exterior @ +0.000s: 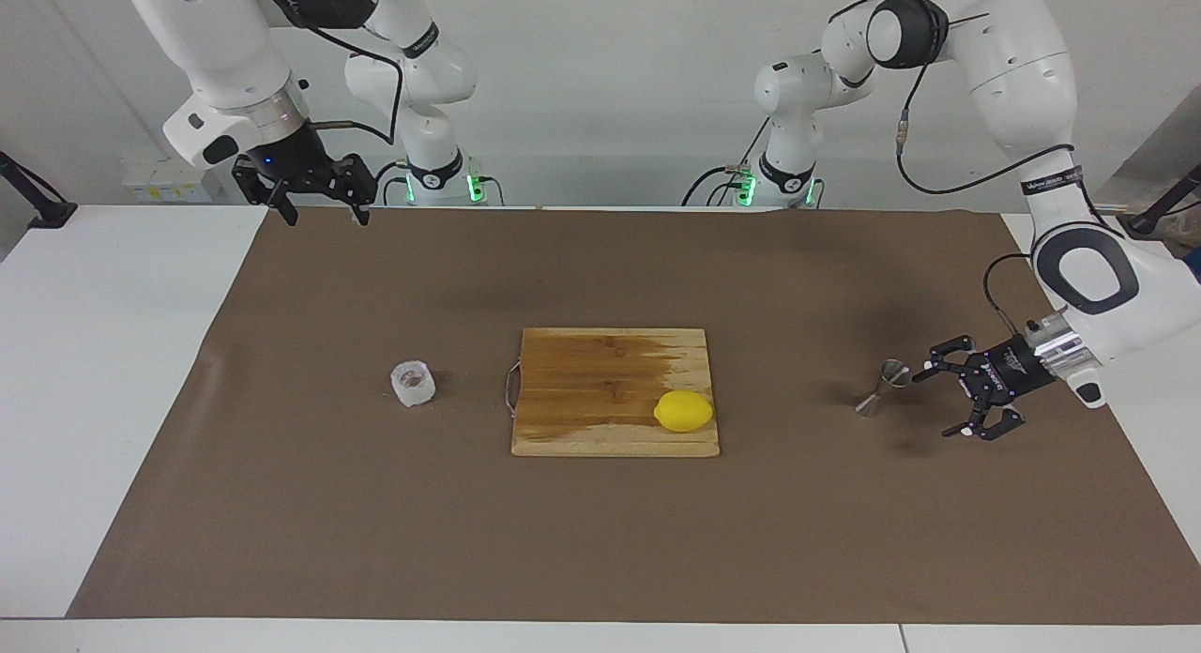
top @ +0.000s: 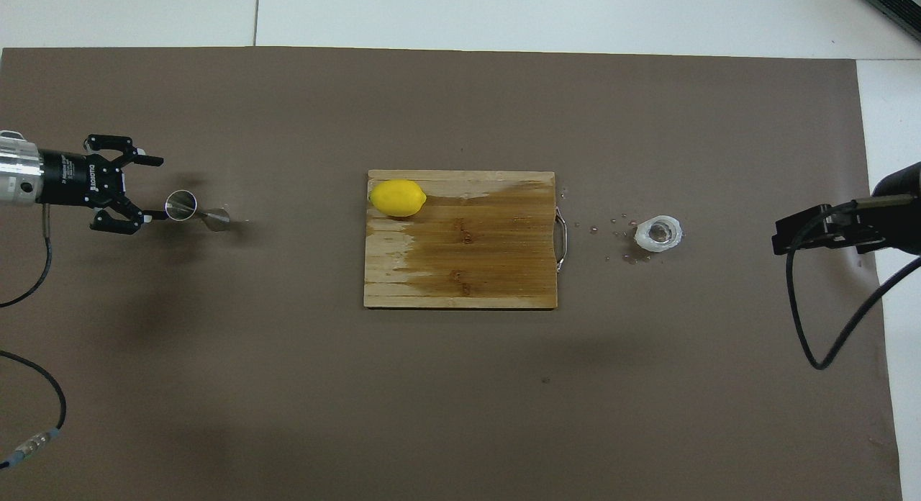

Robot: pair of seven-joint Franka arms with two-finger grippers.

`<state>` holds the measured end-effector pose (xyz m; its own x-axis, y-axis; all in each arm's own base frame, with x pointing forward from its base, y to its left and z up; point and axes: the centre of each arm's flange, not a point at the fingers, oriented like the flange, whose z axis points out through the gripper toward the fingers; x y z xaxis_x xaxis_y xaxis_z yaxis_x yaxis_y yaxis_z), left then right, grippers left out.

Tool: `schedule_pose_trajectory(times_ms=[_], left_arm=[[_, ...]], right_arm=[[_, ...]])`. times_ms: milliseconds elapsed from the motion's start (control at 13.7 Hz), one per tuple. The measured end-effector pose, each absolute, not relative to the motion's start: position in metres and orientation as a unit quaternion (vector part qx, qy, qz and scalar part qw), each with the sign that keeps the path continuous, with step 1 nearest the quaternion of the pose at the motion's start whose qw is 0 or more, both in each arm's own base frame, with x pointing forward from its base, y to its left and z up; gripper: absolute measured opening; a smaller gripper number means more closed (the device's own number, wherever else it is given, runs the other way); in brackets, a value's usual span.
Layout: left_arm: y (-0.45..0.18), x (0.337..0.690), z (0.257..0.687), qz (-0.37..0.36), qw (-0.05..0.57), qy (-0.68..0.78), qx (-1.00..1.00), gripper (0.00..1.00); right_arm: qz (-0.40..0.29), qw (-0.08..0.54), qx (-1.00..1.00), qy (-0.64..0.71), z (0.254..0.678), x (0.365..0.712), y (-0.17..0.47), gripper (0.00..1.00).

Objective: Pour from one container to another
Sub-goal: 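Open the left gripper and close it around the metal cup, then carry the metal cup with the left gripper over the cutting board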

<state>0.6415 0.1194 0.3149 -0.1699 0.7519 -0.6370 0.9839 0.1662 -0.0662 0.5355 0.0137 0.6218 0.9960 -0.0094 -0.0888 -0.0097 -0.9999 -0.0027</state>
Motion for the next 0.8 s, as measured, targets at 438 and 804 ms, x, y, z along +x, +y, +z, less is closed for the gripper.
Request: schedule_pose_trajectory(times_ms=[438, 804], left_arm=[[0.09, 0.618, 0.301, -0.274, 0.245, 0.727, 0.58, 1.0], [0.072, 0.612, 0.3, -0.285, 0.253, 0.724, 0.575, 0.99]], right_arm=[[0.044, 0.002, -0.999, 0.005, 0.622, 0.535, 0.014, 1.0], [0.044, 0.002, -0.999, 0.005, 0.622, 0.535, 0.014, 1.0]])
